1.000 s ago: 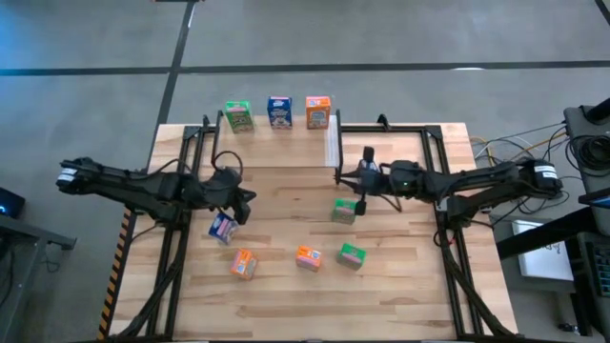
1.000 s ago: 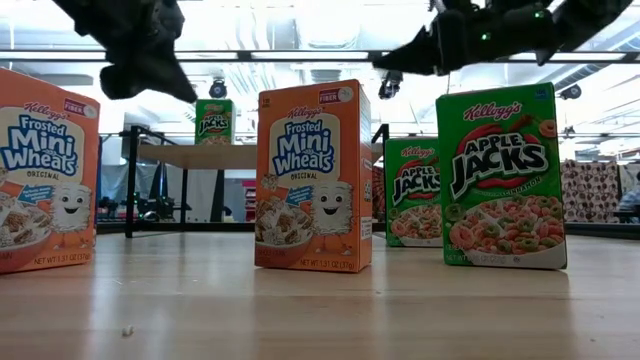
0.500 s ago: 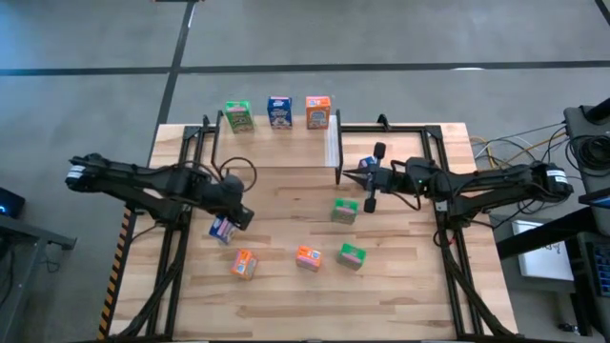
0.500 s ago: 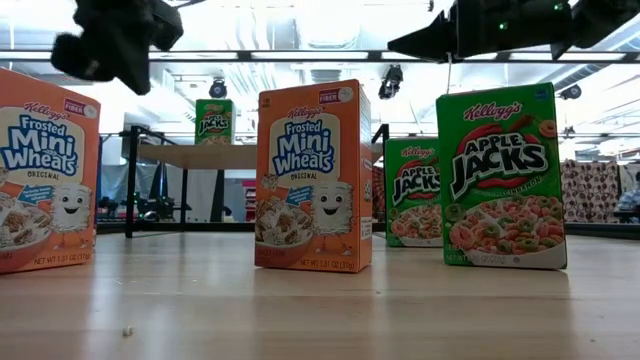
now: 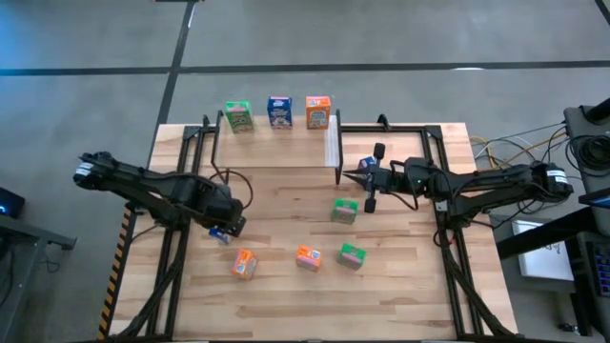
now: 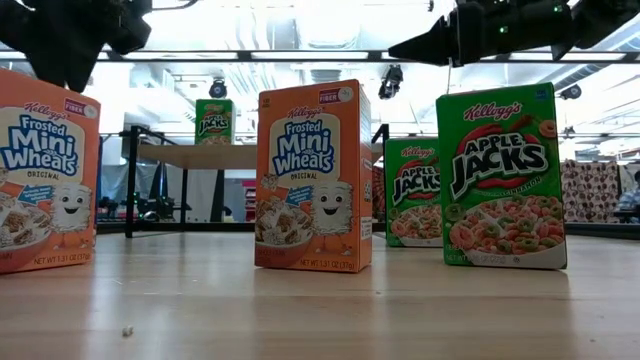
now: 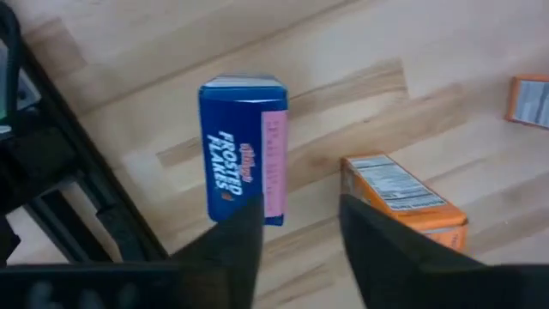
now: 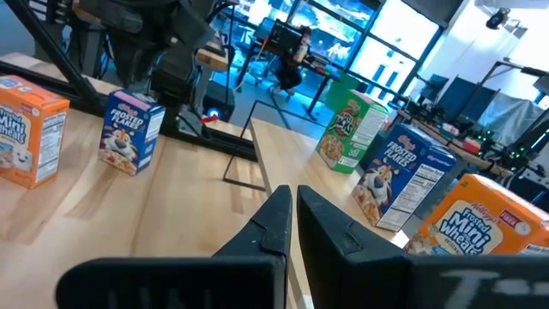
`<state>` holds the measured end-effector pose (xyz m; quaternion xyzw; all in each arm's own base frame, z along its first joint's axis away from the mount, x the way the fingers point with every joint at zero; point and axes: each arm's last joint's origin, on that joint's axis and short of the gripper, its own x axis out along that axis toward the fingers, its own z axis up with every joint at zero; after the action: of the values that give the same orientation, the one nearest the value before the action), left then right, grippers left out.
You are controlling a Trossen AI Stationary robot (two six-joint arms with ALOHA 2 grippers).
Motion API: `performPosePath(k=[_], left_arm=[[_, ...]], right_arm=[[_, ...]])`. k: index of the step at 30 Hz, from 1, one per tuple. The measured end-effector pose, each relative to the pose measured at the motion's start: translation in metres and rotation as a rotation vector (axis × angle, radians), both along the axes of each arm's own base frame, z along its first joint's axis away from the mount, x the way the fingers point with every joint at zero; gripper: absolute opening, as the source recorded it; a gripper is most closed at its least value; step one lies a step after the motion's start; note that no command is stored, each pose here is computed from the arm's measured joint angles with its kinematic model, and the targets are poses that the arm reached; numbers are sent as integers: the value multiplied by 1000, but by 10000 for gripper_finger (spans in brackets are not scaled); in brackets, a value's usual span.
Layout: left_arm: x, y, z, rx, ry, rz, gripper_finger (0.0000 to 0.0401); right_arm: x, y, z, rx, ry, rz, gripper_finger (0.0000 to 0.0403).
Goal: Stack cereal on shelf
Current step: Put the bottom blue cereal box on the shelf aligned with the other blue cereal box
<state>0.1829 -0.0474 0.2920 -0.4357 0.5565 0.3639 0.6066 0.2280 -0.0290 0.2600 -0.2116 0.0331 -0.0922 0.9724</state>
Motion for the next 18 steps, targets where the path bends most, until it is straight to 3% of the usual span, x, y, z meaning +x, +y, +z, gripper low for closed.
performPosePath(k=[5,9,18], left_arm=[[-2,1,-14,40,52,11,233],[-4,1,-27,58,102,-5,277],[-1,2,-41,106,121,-31,286]], right_arm=[[0,0,0,-15,1,0,13],[-1,0,1,-18,-4,0,13],[-2,0,3,-19,-13,0,13]])
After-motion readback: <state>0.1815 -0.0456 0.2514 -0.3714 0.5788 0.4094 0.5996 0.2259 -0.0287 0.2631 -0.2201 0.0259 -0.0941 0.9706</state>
